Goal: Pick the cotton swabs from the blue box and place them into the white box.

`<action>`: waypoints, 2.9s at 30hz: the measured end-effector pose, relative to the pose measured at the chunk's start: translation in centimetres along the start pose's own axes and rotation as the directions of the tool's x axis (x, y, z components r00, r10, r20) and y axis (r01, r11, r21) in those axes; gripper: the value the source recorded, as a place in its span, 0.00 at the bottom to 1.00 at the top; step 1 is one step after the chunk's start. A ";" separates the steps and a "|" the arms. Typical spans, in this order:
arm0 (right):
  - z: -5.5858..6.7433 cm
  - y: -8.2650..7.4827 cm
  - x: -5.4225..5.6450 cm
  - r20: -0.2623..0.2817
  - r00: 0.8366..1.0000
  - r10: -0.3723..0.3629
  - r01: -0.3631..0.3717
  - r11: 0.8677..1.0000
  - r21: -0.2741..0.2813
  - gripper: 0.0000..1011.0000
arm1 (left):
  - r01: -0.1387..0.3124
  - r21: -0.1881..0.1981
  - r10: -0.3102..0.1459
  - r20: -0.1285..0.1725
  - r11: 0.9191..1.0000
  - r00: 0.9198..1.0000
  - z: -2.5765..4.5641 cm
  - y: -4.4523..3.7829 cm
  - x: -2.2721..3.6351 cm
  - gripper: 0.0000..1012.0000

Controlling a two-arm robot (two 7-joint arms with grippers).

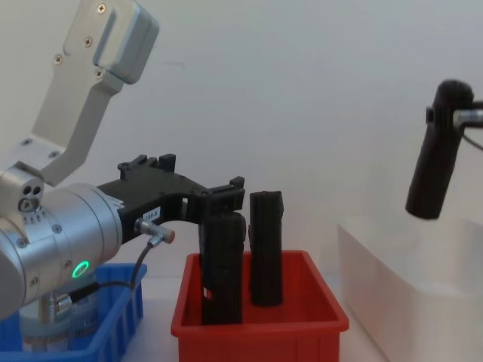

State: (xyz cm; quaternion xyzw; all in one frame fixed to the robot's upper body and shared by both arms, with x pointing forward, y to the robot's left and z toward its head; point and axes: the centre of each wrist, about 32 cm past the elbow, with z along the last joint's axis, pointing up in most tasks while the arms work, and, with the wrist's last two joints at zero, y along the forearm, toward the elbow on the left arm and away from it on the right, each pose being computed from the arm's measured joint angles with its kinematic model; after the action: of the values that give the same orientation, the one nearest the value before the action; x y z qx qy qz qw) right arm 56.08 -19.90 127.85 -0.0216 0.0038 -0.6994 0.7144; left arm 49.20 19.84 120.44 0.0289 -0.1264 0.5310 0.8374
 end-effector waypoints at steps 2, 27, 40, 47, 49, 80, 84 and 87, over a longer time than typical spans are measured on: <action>-0.6 0.2 0.0 0.010 1.000 0.004 -0.003 1.000 -0.024 0.35 | 0.000 0.000 0.000 0.000 1.000 1.000 0.00 0.00 0.00 0.99; -3.1 0.9 -0.2 0.045 0.999 0.022 -0.017 0.993 -0.116 0.98 | 0.000 0.000 0.000 0.000 1.000 1.000 0.00 0.00 0.00 0.99; -3.3 1.0 -0.2 0.048 0.999 0.025 -0.019 0.992 -0.126 0.99 | 0.000 0.000 0.000 0.000 1.000 1.000 0.00 0.00 0.00 0.99; -3.4 1.0 -0.2 0.049 0.998 0.025 -0.019 0.992 -0.128 0.99 | 0.000 0.000 0.000 0.000 1.000 1.000 0.00 0.00 0.00 0.99; -3.4 1.0 -0.2 0.050 0.998 0.025 -0.019 0.992 -0.129 0.99 | 0.000 0.000 0.000 0.000 1.000 1.000 0.00 0.00 0.00 0.99; -3.5 1.0 -0.2 0.050 0.998 0.025 -0.018 0.991 -0.130 0.99 | -0.102 0.192 0.113 -0.048 0.976 0.992 0.56 2.87 2.45 0.99; -3.5 1.0 -0.2 0.050 0.998 0.025 -0.018 0.991 -0.130 0.99 | -0.105 0.223 0.122 -0.061 0.969 0.991 0.26 3.42 3.00 0.99; -3.5 1.0 -0.2 0.050 0.998 0.025 -0.018 0.991 -0.130 0.99 | -0.107 0.238 0.125 -0.065 0.965 0.990 0.07 3.71 3.32 0.99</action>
State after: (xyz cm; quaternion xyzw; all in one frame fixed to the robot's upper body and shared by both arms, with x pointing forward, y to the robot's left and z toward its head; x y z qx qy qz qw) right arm 56.96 -19.75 124.33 -0.0860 0.0311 -0.6890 0.7190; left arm 47.20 24.37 120.99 0.0986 -0.0310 0.5910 0.8000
